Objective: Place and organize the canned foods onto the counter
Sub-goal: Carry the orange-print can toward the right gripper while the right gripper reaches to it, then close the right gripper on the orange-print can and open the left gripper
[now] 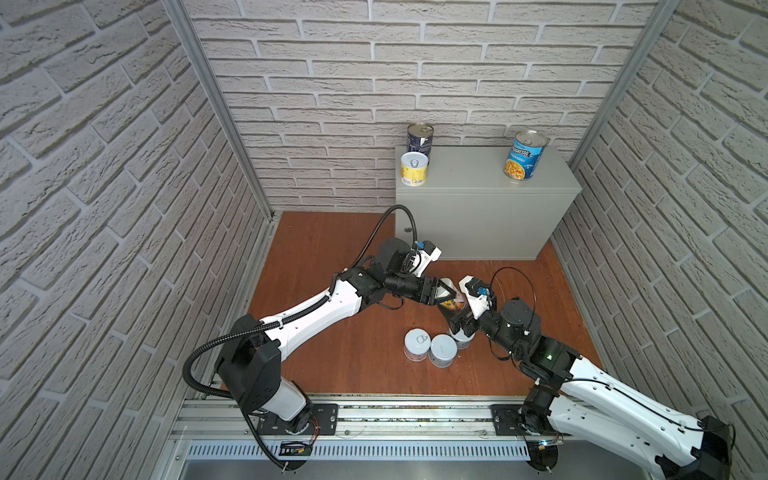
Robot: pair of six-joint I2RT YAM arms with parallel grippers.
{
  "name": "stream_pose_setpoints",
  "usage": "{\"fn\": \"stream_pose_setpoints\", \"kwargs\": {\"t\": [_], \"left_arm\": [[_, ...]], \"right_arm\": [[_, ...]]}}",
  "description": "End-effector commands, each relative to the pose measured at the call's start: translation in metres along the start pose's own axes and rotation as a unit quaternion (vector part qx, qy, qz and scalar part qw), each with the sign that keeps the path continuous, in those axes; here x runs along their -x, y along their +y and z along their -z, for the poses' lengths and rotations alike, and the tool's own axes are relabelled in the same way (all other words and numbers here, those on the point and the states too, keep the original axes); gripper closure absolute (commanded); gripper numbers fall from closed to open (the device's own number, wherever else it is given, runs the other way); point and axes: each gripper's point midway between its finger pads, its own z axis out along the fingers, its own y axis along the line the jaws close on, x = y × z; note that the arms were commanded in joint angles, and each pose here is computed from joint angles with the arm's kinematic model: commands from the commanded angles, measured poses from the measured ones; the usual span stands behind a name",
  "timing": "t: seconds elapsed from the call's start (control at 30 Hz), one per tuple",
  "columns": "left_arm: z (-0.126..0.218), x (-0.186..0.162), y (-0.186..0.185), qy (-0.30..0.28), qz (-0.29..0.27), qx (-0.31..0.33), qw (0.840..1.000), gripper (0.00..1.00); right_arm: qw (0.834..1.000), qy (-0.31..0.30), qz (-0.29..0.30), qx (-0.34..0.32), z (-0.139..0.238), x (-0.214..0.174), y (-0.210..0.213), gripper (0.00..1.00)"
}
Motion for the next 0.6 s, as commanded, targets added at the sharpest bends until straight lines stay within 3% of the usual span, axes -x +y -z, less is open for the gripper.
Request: {"fn": "stream_pose_setpoints", "kwargs": {"t": [0.0,0.23,0.4,0.57], "left_arm": [[0.002,0.011,-0.032,-0.013,-0.043,-0.053,0.998,0.45],[0.000,0.008,-0.030,-0.008,-0.041,-0.052,0.998,0.45],[-0.002,0.005,-0.025,-0.002,-0.035,-0.048,0.998,0.45],[-0.008,0.001,-0.020,0.007,-0.024,-0.047,0.999,0.45]], "right_arm": [[1.000,-0.008,0.002,-0.015,-0.002,0.003,-0.004,0.05],[1.000,-0.003,0.009,-0.021,-0.007,0.003,-0.006,0.05],[1.000,-0.009,0.003,-0.028,-0.008,0.006,-0.008,0.14],[0.999,-0.015,0.001,-0.031,-0.009,0.009,-0.009,0.15]]}}
